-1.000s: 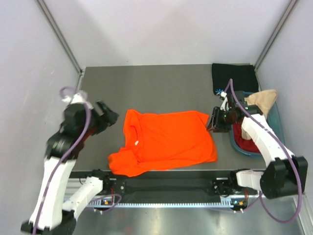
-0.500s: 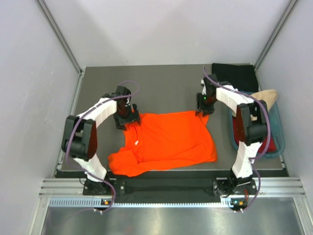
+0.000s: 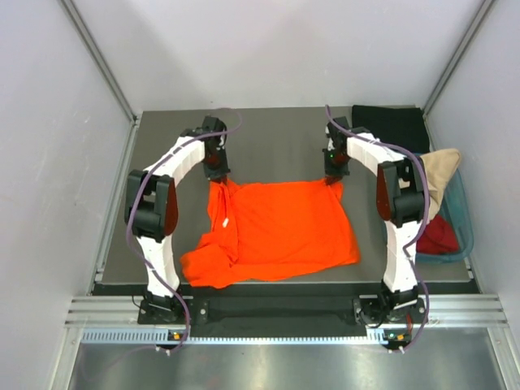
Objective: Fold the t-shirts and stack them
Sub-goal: Flatten the tshirt out
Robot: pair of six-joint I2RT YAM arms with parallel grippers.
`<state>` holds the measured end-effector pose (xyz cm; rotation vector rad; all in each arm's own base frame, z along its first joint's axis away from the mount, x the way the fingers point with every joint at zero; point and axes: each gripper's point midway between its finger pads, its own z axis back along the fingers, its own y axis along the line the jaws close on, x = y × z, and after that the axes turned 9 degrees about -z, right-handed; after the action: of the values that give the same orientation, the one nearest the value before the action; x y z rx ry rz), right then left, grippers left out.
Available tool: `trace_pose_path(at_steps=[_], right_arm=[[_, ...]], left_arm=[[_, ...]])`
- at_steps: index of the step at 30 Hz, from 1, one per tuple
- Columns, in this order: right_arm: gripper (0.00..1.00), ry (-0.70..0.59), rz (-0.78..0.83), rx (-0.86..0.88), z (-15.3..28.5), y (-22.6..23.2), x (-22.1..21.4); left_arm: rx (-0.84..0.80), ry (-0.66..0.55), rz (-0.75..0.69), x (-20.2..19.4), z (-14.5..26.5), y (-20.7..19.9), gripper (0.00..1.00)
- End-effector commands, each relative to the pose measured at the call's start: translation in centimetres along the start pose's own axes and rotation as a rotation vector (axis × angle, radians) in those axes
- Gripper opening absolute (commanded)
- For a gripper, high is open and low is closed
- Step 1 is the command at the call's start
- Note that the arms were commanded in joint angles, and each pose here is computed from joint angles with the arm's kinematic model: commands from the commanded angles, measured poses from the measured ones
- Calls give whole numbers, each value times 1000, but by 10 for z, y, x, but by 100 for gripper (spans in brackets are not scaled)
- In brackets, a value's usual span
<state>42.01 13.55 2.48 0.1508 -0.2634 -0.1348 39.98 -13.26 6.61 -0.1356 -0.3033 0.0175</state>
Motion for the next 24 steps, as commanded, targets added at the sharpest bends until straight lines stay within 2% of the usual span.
trace_pose_path(at_steps=[1,5,6,8,9,10,11,12,13,17,18,19,20,21,23,24], right_arm=[[0,-94,-3,-6,-8,10,38],[0,-273,-78,48,26,31,96],[0,-334,-101,84,36,39,113],[0,-401,-163,140,53,48,136],[0,-450,-171,199,71,61,154],[18,-457,-184,213,72,65,161],[32,-466,-206,227,79,68,167],[39,-509,-196,262,99,78,183],[41,-465,-191,251,95,75,177],[45,-463,-181,248,119,71,166],[46,-403,-181,221,101,63,145],[46,-414,-170,240,118,63,138],[46,-401,-156,233,116,60,128],[46,-335,-156,196,98,47,102],[46,-336,-133,200,114,40,81],[46,-277,-129,172,96,28,53]], left_arm=[[104,-166,-30,58,33,19,0],[165,-382,20,125,83,37,0],[173,-474,28,150,108,37,0],[203,-579,33,177,137,45,0],[207,-649,37,196,157,45,15],[218,-673,37,202,164,47,39],[243,-684,58,205,167,57,67],[243,-679,74,203,169,61,84],[235,-671,79,201,167,62,90],[260,-597,67,171,156,71,91],[260,-562,62,154,151,73,89],[255,-542,74,145,147,74,88],[244,-528,80,136,145,74,84],[217,-489,81,114,139,73,82],[174,-482,95,96,134,69,77],[149,-447,102,72,129,69,77]])
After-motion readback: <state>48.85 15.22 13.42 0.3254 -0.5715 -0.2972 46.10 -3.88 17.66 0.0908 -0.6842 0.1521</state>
